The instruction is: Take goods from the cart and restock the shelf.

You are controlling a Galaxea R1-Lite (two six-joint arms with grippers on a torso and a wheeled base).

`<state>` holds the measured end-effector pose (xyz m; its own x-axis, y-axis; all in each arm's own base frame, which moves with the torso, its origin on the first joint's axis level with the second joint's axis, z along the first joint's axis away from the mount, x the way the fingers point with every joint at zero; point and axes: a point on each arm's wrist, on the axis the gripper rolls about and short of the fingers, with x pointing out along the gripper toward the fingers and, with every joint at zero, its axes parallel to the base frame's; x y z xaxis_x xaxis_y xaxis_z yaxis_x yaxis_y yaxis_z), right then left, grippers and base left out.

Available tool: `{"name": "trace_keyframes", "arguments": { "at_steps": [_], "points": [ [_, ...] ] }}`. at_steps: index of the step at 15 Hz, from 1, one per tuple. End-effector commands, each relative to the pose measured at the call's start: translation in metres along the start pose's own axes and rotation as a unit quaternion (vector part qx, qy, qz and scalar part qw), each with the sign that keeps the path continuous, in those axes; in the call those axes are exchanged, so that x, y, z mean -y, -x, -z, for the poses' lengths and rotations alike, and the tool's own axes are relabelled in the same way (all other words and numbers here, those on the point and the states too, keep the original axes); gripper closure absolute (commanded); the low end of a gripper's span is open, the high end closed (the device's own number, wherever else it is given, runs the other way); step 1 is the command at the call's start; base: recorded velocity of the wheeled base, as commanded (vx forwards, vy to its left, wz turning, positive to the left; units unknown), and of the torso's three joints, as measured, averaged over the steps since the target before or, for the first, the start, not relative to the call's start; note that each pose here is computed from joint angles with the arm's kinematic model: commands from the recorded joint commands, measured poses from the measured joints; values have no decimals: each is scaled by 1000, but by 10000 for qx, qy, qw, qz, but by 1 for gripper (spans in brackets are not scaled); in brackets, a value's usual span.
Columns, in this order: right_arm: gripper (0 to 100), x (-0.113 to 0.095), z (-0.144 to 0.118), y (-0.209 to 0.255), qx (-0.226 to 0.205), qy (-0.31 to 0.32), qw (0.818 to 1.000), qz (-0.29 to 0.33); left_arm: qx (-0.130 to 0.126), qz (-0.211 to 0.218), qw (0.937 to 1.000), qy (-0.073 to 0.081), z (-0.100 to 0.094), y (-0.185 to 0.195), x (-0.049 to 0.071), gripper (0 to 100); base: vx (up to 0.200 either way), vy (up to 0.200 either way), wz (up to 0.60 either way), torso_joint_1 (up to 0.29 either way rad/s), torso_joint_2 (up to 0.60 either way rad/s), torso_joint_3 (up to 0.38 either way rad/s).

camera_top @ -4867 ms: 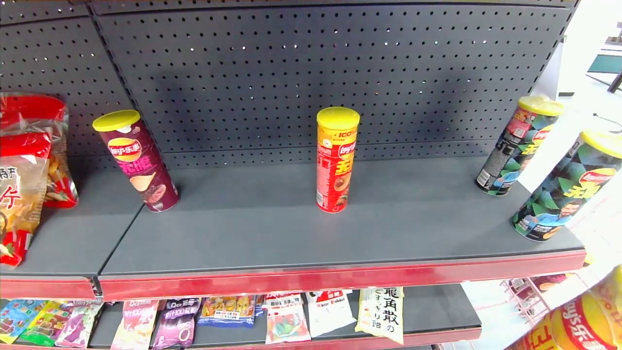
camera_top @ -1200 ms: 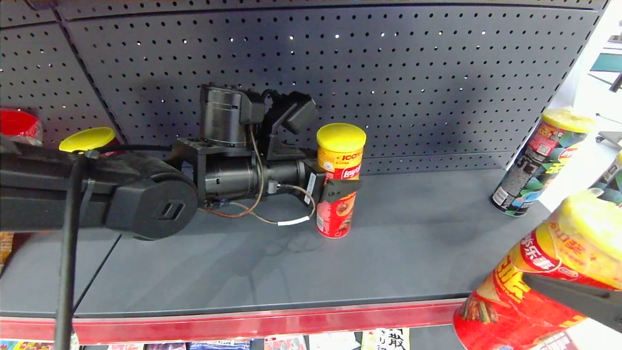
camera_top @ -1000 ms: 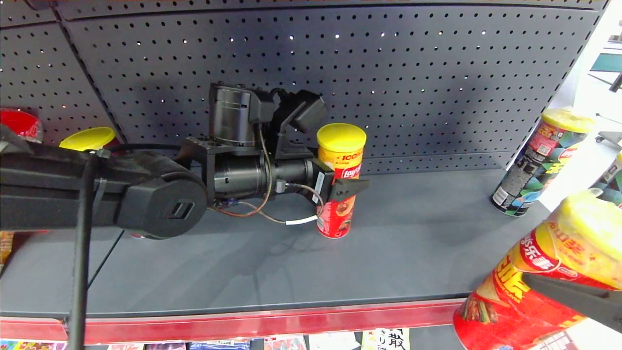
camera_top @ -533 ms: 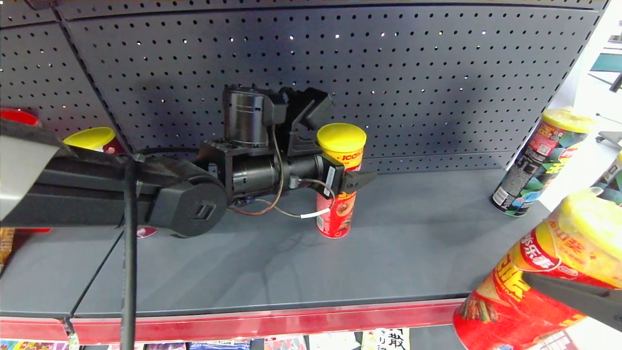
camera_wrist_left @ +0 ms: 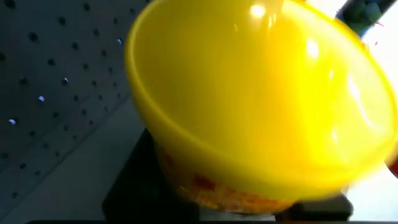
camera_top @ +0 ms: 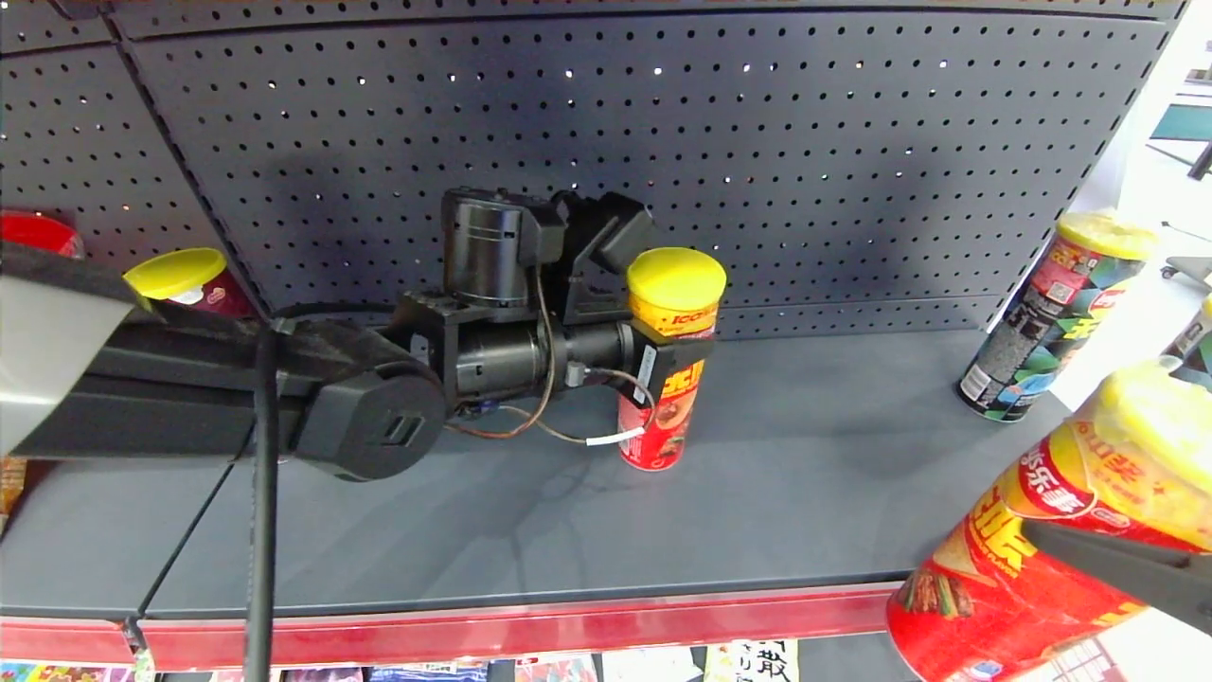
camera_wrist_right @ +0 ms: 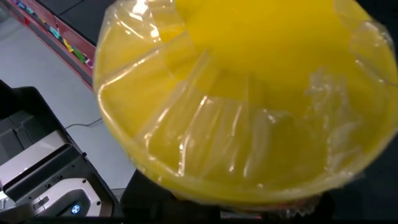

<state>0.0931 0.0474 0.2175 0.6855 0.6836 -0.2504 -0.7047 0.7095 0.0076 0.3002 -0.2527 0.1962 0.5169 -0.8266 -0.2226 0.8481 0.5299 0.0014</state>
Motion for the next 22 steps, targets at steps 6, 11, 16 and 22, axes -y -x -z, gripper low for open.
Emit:
{"name": "trace_keyframes", "arguments": {
  "at_steps": [6, 11, 16, 22],
  "points": [
    [100, 0, 0, -1, -13, -6, 10000, -28, 325, 1285, 9910, -184, 1, 39, 12, 100, 0, 0, 0, 0, 0, 0],
    [100, 0, -2, -1, 9, 10, 10000, -33, 244, 1643, 9858, -252, 17, 42, 12, 100, 0, 0, 0, 0, 0, 0],
    [100, 1, -1, -3, -34, -7, 10000, -30, 150, 1872, 9818, -300, 17, 66, 12, 100, 0, 0, 0, 0, 0, 0],
    [100, 1, -2, -3, -35, -7, 10000, -22, 28, 2023, 9791, -205, 22, 70, 15, 100, 0, 0, 0, 0, 0, 0]
  ]
}}
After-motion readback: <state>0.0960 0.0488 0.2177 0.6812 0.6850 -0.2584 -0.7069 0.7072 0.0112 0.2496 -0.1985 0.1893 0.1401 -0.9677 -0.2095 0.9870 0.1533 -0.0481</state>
